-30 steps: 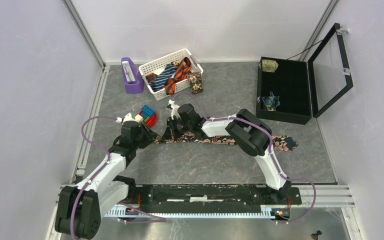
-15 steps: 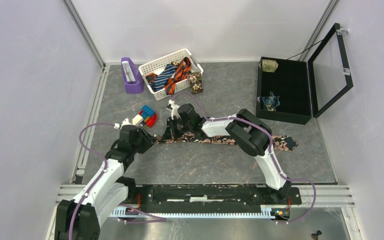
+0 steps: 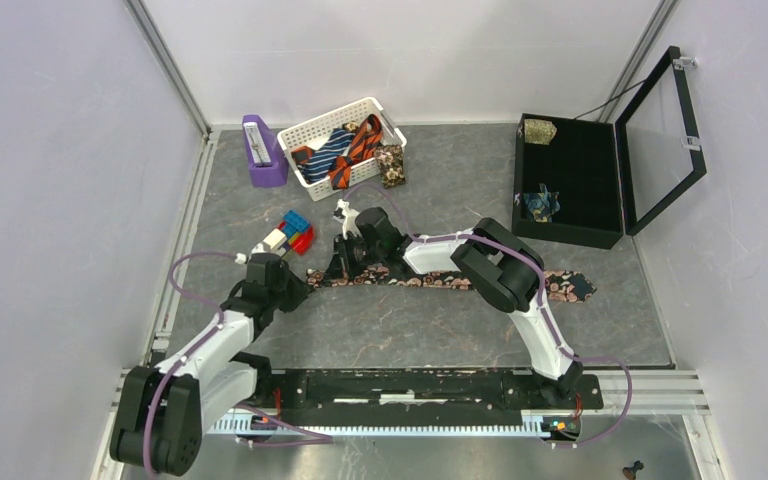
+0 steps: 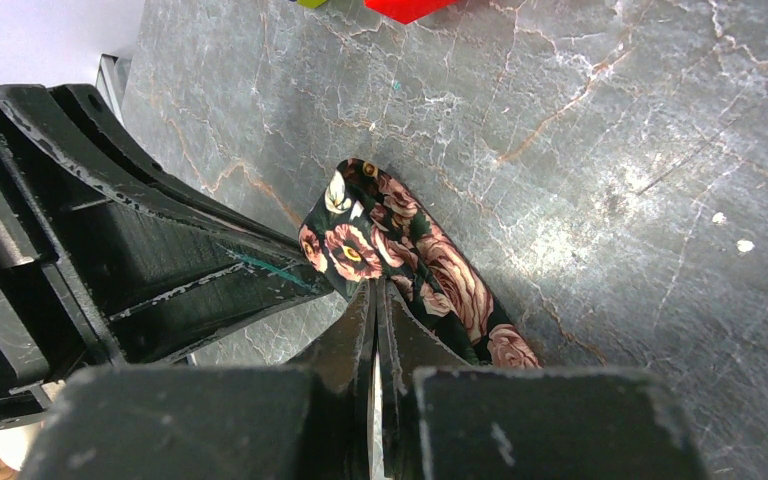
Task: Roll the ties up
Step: Roll the tie at the center of the board.
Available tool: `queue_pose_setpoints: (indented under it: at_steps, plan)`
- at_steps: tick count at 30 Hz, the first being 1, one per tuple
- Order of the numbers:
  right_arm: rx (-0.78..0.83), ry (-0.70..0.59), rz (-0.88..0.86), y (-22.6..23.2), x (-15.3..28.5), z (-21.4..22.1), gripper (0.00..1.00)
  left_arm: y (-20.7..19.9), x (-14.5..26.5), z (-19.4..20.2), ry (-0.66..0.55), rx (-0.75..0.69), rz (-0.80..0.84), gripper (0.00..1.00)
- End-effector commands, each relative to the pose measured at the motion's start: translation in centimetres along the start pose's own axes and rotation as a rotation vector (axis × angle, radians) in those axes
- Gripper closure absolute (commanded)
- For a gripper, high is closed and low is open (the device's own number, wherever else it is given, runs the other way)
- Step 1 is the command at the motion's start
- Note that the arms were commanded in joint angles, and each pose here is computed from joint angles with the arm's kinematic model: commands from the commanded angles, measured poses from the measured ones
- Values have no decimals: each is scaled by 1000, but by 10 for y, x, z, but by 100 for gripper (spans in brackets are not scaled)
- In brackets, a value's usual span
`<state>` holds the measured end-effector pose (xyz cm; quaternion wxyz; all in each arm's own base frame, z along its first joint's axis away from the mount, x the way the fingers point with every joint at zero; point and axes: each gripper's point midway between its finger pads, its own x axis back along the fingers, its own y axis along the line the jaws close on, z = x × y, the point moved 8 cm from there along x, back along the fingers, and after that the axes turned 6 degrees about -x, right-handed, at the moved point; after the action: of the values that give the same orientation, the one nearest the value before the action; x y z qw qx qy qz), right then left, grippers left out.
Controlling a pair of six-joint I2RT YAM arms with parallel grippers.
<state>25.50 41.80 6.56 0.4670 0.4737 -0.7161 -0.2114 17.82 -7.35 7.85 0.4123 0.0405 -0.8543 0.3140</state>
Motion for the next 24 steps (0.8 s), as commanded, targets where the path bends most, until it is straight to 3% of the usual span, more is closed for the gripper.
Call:
queue_pose_setpoints:
  at_steps: [1, 9, 16, 24]
  plan:
    - [29, -18, -29, 13, 6, -4, 97, -6, -7, -8, -60, 33, 46, 83]
    - [34, -17, -45, 22, 10, -4, 97, -3, -17, -16, -158, 78, 30, 81]
    - [38, -20, -55, 26, 8, -7, 97, -2, -24, -14, -136, 78, 24, 81]
    - [48, -16, -33, 21, 2, -11, 97, 1, 5, -15, -153, 40, -27, 73]
